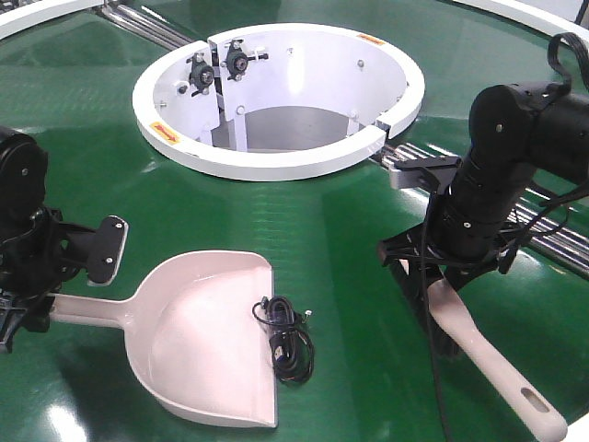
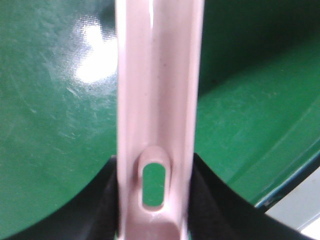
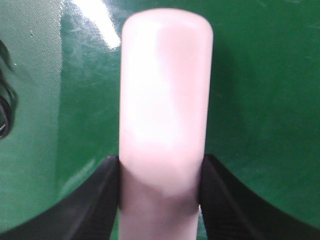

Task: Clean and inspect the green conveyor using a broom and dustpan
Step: 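Sweep the black cable into the dustpan with the right-held brush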

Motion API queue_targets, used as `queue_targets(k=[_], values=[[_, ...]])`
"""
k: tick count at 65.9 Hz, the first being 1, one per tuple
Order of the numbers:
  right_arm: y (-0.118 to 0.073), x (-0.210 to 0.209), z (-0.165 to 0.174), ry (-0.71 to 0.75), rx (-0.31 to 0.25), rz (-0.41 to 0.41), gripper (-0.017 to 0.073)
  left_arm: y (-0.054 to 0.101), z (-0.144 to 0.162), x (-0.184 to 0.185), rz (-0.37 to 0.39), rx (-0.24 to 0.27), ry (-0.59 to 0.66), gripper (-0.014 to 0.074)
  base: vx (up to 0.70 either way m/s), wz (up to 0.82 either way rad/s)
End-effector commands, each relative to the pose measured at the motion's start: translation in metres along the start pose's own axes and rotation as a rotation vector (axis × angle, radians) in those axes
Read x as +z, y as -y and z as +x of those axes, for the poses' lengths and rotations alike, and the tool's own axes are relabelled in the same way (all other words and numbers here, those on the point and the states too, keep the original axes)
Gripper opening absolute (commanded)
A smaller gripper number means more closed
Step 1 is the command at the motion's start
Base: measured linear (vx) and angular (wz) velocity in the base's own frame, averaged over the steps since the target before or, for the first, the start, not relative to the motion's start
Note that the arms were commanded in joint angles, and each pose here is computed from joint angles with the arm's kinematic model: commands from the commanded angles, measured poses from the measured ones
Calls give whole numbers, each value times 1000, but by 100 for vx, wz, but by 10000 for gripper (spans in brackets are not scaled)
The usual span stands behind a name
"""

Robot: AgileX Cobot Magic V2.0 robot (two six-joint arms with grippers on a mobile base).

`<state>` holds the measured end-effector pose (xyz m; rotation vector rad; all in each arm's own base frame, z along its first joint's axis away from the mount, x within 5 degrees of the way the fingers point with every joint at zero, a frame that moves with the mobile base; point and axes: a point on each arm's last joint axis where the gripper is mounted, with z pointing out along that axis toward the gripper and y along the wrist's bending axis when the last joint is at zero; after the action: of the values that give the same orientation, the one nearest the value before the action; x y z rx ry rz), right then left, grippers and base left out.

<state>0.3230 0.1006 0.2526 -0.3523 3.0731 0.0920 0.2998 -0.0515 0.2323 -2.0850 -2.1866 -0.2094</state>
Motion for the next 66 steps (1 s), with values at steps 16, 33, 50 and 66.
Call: queue_targets(k=[16, 33, 50, 66], values=[[-1, -24, 2, 77, -1, -5, -10, 2, -1, -17, -39, 21, 25, -22, 0, 0], [-1, -24, 1, 86, -1, -6, -10, 2, -1, -17, -39, 21, 25, -22, 0, 0], [-2, -23, -3, 129, -24, -17, -10, 2, -1, -17, -39, 21, 25, -22, 0, 0], [-12, -11, -9, 105, 0, -92, -6, 2, -1, -17, -40, 21, 26, -23, 0, 0]])
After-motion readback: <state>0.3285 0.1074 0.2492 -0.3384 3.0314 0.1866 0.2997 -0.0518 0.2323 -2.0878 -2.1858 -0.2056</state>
